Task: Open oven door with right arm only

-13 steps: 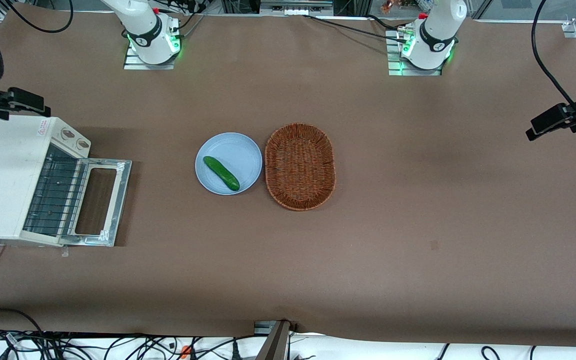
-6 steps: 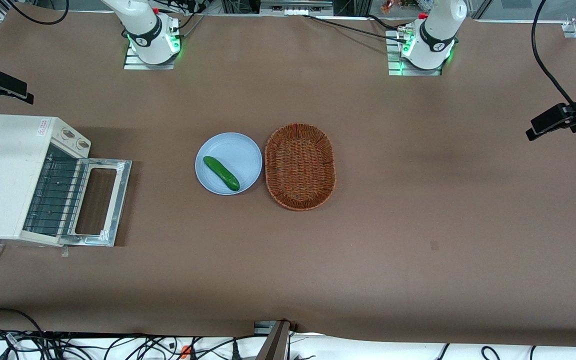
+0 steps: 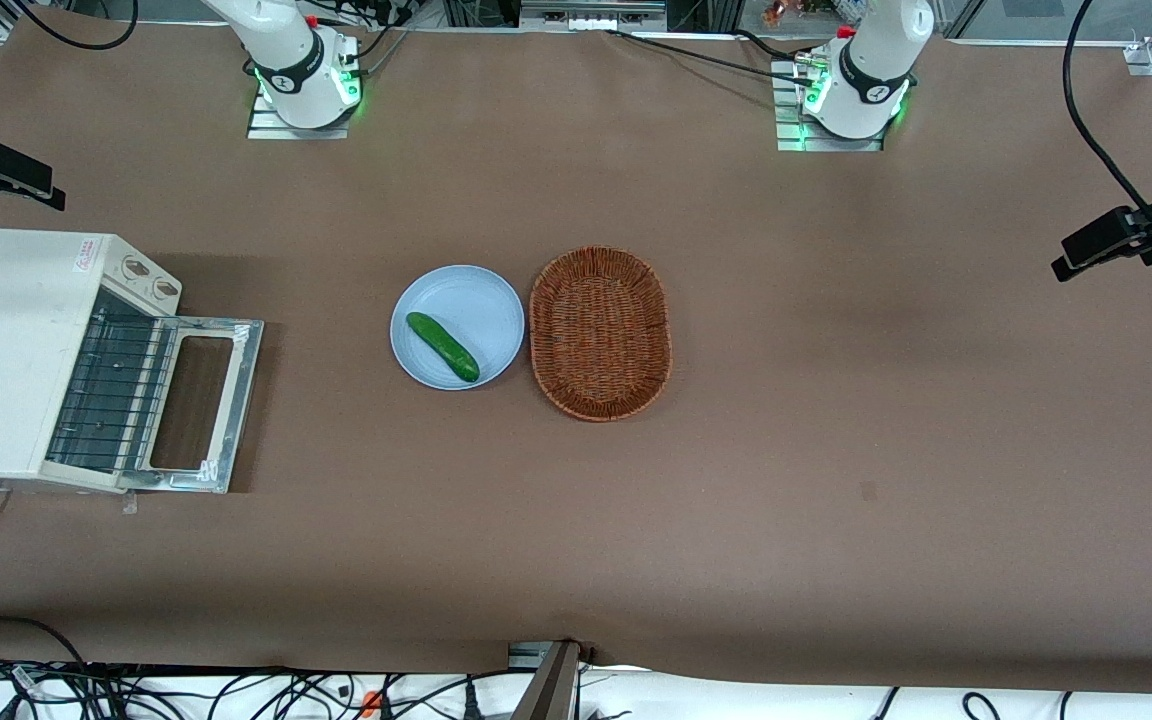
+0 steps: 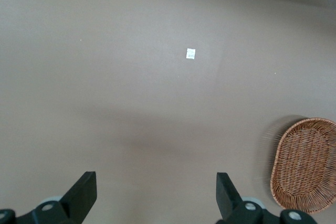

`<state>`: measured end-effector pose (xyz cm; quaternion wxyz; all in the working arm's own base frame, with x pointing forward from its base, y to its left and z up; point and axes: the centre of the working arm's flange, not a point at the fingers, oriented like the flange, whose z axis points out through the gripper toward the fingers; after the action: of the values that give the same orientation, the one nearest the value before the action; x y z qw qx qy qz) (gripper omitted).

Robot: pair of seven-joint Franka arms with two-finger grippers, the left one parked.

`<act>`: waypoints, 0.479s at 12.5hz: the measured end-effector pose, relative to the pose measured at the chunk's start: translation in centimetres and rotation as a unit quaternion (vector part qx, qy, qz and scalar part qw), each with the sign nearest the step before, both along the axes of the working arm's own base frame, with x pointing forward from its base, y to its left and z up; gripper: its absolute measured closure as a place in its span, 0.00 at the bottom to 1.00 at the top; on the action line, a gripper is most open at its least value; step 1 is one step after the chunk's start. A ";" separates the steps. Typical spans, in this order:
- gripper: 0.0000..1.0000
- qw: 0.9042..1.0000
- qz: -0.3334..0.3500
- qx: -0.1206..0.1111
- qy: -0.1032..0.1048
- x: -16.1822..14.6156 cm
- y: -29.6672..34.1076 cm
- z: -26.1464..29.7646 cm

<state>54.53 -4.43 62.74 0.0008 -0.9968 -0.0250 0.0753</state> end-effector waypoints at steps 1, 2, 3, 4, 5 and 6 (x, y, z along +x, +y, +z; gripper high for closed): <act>0.00 1.000 0.001 0.000 -0.001 0.0 0.1 0.0; 0.00 1.000 0.003 0.000 -0.002 0.0 0.3 0.1; 0.00 1.000 0.004 0.000 -0.002 0.1 0.5 0.2; 0.00 1.000 0.005 -0.001 -0.003 0.1 0.5 0.2; 0.00 1.000 0.005 -0.001 -0.004 0.1 0.5 0.3; 0.00 1.000 0.005 -0.002 -0.005 0.1 0.5 0.4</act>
<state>54.60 -3.96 63.11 -0.0014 -0.9971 -0.0295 0.0706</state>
